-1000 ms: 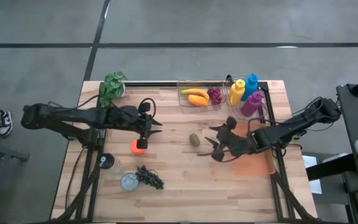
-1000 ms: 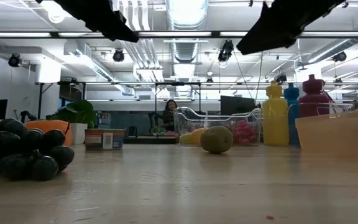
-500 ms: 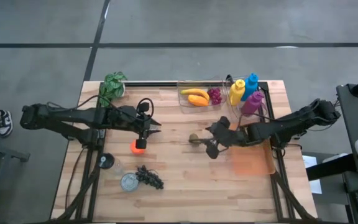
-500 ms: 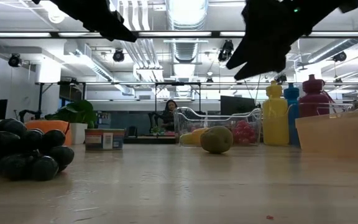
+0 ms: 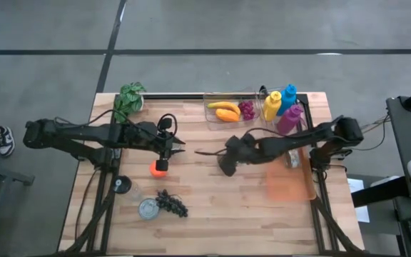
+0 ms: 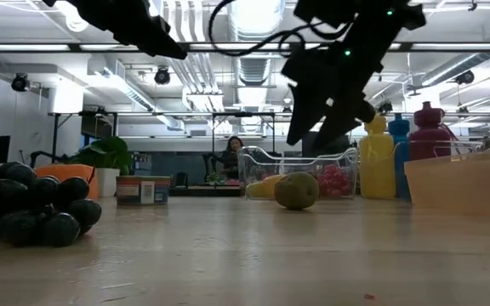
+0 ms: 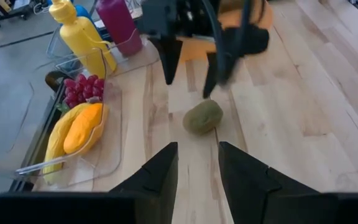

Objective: Pick & Place Food Item
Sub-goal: Put the dark green kiwi into the left transparent bin, then put the blue and pink tuna can into the orange bin

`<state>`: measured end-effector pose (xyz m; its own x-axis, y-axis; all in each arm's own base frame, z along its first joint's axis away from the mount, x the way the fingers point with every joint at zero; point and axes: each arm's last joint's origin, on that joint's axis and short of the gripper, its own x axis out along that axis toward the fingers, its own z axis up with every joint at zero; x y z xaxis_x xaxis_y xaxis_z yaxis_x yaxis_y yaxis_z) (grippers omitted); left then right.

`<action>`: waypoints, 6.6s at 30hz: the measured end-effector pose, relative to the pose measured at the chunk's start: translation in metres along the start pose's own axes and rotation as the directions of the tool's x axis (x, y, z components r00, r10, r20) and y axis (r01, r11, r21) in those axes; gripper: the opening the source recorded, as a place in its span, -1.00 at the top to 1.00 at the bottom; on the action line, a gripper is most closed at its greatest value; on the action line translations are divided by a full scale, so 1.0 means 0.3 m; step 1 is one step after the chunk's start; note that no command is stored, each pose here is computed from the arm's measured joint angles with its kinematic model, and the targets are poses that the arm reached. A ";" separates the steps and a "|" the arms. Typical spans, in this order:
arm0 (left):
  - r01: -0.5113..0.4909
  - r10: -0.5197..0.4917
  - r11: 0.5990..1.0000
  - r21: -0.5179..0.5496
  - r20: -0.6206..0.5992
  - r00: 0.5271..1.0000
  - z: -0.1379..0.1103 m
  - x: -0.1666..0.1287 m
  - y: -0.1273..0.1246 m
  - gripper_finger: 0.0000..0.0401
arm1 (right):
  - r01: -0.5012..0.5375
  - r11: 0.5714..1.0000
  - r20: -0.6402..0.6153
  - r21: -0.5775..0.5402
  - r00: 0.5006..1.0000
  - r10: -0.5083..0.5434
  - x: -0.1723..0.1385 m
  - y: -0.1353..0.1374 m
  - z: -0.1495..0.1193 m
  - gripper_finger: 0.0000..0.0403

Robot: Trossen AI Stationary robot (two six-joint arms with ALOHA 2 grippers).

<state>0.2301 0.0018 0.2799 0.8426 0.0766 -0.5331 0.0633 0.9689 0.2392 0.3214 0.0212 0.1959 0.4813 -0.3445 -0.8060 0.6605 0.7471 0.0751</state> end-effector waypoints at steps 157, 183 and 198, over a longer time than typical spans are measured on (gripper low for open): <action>-0.064 0.064 0.998 0.004 -0.116 0.991 -0.052 0.009 -0.003 0.41 | 0.060 0.918 0.156 -0.392 0.988 0.002 -0.153 -0.090 0.398 -0.37; -0.166 0.085 0.978 -0.128 -0.480 0.873 -0.231 0.112 0.047 0.41 | -0.086 0.931 0.257 -0.355 0.948 0.186 -0.238 0.076 0.046 -0.31; -0.163 0.022 0.970 -0.179 -0.603 0.797 -0.300 0.232 0.074 0.41 | -0.137 0.905 0.255 -0.402 0.933 0.254 -0.275 0.125 0.002 -0.25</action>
<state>0.2421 0.0499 0.1751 0.3503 0.2246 -0.9093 -0.1716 0.9698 0.1735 0.3069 0.0773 0.2655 0.7641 -0.2765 -0.5828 0.3006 0.9520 -0.0576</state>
